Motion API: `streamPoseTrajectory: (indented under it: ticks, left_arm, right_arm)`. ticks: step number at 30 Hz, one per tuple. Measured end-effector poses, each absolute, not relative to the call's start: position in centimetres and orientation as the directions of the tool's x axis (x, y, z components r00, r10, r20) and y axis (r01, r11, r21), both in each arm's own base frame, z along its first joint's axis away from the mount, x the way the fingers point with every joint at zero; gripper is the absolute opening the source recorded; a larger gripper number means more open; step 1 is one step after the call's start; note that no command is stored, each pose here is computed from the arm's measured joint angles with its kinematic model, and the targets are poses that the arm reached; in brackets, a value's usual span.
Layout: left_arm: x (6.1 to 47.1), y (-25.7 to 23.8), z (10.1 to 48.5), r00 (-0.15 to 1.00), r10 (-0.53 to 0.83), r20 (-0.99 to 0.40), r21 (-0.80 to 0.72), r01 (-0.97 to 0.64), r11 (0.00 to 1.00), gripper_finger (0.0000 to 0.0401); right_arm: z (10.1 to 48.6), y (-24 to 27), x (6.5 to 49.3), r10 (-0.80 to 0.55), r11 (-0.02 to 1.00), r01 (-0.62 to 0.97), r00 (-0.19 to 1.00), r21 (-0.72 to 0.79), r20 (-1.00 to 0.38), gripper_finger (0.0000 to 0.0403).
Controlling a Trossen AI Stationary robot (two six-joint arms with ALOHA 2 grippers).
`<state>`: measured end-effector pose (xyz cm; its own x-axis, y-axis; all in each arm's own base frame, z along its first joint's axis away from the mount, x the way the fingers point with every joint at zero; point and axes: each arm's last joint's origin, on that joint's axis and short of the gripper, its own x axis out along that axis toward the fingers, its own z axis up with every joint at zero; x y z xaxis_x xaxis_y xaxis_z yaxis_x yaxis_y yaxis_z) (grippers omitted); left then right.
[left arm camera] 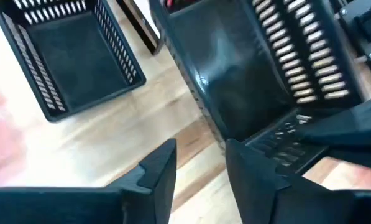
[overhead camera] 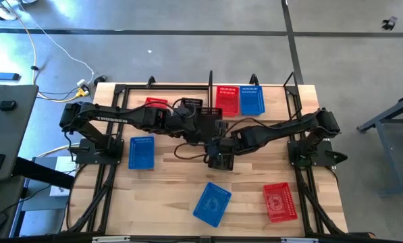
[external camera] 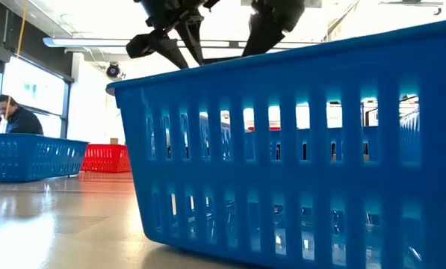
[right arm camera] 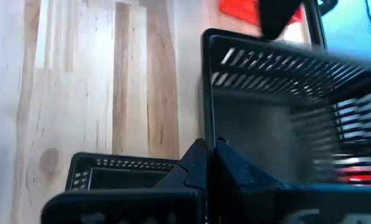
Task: Stack baskets on shelf by color
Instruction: Put the bottom black bin on the shelf
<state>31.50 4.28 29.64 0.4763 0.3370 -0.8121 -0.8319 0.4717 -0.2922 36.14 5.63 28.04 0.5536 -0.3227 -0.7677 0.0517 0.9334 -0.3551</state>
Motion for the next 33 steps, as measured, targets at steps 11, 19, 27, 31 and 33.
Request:
streamPoseTrajectory:
  ticks: [11,19,27,31,33]
  left_arm:
    - [29.4,6.3,32.2,0.523,0.386,-0.760,-0.220,-0.766,0.604,0.0134]
    - [27.3,7.0,34.4,0.564,0.421,-0.710,-0.148,-0.704,0.694,0.0133]
    - [26.0,7.1,35.6,0.587,0.437,-0.681,-0.078,-0.651,0.755,0.0134]
    - [25.8,7.1,35.7,0.589,0.437,-0.679,-0.040,-0.625,0.780,0.0132]
    - [25.8,7.1,35.7,0.588,0.440,-0.679,-0.021,-0.614,0.789,0.0132]
  right_arm:
    - [28.5,5.7,35.3,-0.315,0.948,0.192,0.479,-0.252,-0.820,0.0001]
    - [28.3,6.7,34.7,-0.307,0.944,0.254,0.455,-0.209,-0.836,0.0000]
    - [28.5,7.1,33.8,-0.335,0.921,0.334,0.416,-0.201,-0.845,0.0000]
    - [29.6,6.9,32.3,-0.392,0.892,0.386,0.401,-0.236,-0.828,0.0000]
    - [30.4,6.9,31.3,-0.406,0.885,0.399,0.404,-0.241,-0.820,0.0000]
